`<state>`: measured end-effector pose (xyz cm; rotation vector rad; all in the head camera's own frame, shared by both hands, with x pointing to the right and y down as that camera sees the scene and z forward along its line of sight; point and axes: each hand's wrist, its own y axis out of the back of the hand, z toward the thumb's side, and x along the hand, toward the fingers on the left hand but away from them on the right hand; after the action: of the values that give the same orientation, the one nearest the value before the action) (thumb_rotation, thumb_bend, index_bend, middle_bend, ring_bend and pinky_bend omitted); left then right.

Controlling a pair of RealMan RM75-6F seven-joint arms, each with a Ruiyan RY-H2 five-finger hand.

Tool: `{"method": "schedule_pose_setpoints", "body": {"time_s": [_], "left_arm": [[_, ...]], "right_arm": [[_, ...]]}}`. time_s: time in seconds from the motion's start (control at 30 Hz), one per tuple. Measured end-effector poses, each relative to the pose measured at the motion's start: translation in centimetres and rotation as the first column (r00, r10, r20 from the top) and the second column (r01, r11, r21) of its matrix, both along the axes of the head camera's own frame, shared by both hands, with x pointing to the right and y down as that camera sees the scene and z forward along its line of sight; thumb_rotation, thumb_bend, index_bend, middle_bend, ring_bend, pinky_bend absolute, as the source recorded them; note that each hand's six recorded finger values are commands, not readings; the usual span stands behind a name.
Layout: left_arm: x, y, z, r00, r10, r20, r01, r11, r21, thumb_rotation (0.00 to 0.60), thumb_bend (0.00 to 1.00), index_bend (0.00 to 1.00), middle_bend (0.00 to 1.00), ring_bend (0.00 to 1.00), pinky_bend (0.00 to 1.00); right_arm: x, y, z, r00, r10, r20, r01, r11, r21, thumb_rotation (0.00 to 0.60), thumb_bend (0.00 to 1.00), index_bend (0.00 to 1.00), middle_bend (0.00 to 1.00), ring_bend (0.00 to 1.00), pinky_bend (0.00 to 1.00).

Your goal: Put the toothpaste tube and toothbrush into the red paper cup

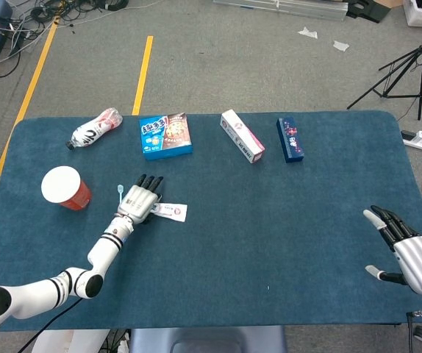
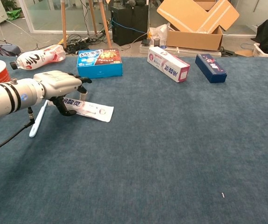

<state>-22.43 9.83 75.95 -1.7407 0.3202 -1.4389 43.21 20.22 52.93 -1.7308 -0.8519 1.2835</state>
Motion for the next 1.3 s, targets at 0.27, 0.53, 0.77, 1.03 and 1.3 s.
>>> {"method": "schedule_pose_setpoints", "body": {"time_s": [0.27, 0.53, 0.77, 1.03, 1.3], "left_arm": [[-0.2, -0.3, -0.4, 0.999, -0.039, -0.022, 0.039, 0.999, 0.007, 0.6, 0.35, 0.81, 0.0, 0.0, 0.0], [-0.6, -0.7, -1.0, 0.994, -0.094, -0.052, 0.094, 0.995, 0.011, 0.6, 0.35, 0.84, 0.0, 0.0, 0.0], [-0.8, -1.0, -1.6, 0.992, -0.112, -0.065, 0.114, 0.993, 0.023, 0.6, 0.35, 0.86, 0.0, 0.0, 0.0], [-0.9, -1.2, -2.4, 0.99, -0.117, -0.075, 0.12, 0.992, 0.036, 0.6, 0.35, 0.88, 0.0, 0.0, 0.0], [-0.8, -1.5, -3.3, 0.99, -0.115, -0.085, 0.119, 0.992, 0.051, 0.6, 0.35, 0.9, 0.0, 0.0, 0.0]], "right_arm": [[-0.1, 0.0, 0.0, 1.0, 0.0, 0.0, 0.0, 1.0, 0.0, 0.6, 0.0, 0.07, 0.09, 0.11, 0.44], [-0.2, 0.0, 0.1, 1.0, -0.004, 0.001, 0.004, 1.0, 0.001, 0.6, 0.0, 0.07, 0.09, 0.11, 0.44], [-0.4, 0.0, 0.2, 1.0, -0.008, 0.0, 0.008, 1.0, -0.002, 0.6, 0.0, 0.07, 0.09, 0.11, 0.44], [-0.6, 0.0, 0.2, 1.0, -0.011, 0.001, 0.011, 1.0, -0.001, 0.6, 0.0, 0.07, 0.09, 0.11, 0.44], [-0.8, 0.0, 0.3, 1.0, -0.015, 0.003, 0.015, 1.0, -0.001, 0.6, 0.0, 0.07, 0.09, 0.11, 0.44]]}}
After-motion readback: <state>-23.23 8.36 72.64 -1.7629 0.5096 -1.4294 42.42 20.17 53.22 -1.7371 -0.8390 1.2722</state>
